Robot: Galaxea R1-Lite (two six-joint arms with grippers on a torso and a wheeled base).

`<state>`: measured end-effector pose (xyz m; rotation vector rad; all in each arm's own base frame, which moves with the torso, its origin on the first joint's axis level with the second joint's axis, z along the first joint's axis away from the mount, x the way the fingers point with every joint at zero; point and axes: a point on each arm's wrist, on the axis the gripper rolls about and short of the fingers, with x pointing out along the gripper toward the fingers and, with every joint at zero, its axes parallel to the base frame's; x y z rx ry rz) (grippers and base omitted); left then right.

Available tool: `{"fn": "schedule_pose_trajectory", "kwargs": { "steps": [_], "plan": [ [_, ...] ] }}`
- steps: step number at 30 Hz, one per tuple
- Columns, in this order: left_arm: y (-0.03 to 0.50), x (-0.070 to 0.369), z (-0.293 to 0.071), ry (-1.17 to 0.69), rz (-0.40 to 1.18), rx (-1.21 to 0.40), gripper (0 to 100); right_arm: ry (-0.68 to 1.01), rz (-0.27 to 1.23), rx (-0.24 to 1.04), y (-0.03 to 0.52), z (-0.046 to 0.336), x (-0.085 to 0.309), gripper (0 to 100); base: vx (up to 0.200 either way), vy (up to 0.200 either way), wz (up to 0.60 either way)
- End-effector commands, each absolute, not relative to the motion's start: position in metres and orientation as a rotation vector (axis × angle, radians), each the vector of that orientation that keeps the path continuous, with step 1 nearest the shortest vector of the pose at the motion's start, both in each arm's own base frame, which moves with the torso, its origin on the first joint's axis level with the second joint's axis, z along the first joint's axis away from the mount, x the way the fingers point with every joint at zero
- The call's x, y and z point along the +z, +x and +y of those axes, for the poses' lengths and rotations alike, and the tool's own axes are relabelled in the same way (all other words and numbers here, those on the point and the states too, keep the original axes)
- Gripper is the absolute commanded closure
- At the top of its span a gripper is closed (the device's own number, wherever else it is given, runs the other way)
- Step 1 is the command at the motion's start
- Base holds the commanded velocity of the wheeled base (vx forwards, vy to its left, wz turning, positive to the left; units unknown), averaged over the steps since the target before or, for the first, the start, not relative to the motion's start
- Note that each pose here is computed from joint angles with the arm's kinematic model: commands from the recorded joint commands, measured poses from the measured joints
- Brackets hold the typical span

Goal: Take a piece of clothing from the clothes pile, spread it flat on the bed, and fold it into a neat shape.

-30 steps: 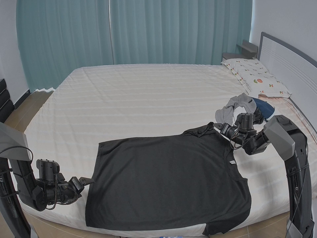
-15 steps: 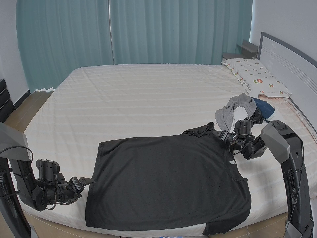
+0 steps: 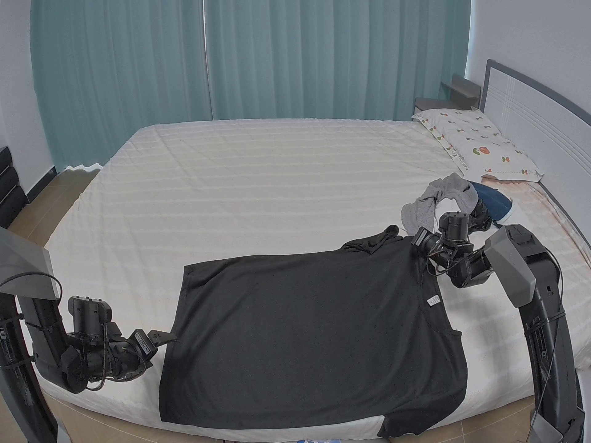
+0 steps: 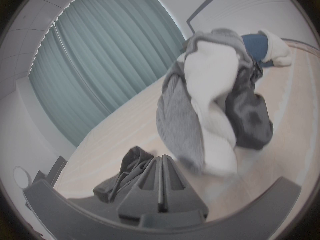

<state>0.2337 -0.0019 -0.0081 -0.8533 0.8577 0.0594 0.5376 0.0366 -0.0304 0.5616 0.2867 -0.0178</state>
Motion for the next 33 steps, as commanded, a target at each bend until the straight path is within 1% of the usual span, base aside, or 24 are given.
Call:
{"fn": "schedule_pose_trajectory", "kwargs": {
  "steps": [1, 6, 11, 12, 19, 23, 29, 33],
  "plan": [
    [0.234, -0.009, -0.002, -0.855, 0.860, 0.062, 0, 0.558, 0.254, -0.038, 0.545, 0.039, -0.039, 100, 0.000, 0.000, 0.00],
    [0.234, -0.009, -0.002, -0.854, 0.860, 0.061, 0, 0.557, 0.245, -0.037, 0.546, 0.039, -0.038, 100, 0.000, 0.000, 0.00],
    [0.234, -0.009, -0.002, -0.854, 0.860, 0.061, 0, 0.546, 0.259, -0.041, 0.546, 0.039, -0.047, 100, 0.000, 0.000, 0.00],
    [0.234, -0.009, -0.002, -0.854, 0.861, 0.062, 0, 0.545, 0.262, -0.042, 0.546, 0.039, -0.048, 0, 0.000, 0.000, 0.00],
    [0.234, -0.009, -0.002, -0.856, 0.860, 0.062, 0, 0.547, 0.253, -0.041, 0.545, 0.038, -0.044, 0, 0.000, 0.000, 0.00],
    [0.234, -0.009, -0.002, -0.856, 0.860, 0.062, 0, 0.550, 0.245, -0.042, 0.536, 0.035, -0.023, 0, 0.000, 0.000, 0.00],
    [0.233, -0.007, -0.002, -0.865, 0.855, 0.057, 0, 0.550, 0.313, -0.025, 0.486, 0.046, 0.016, 0, 0.000, 0.000, 0.00],
    [0.232, -0.006, -0.002, -0.878, 0.852, 0.057, 0, 0.546, 0.375, -0.032, 0.450, 0.050, 0.030, 0, 0.000, 0.000, 0.00]
  ]
}}
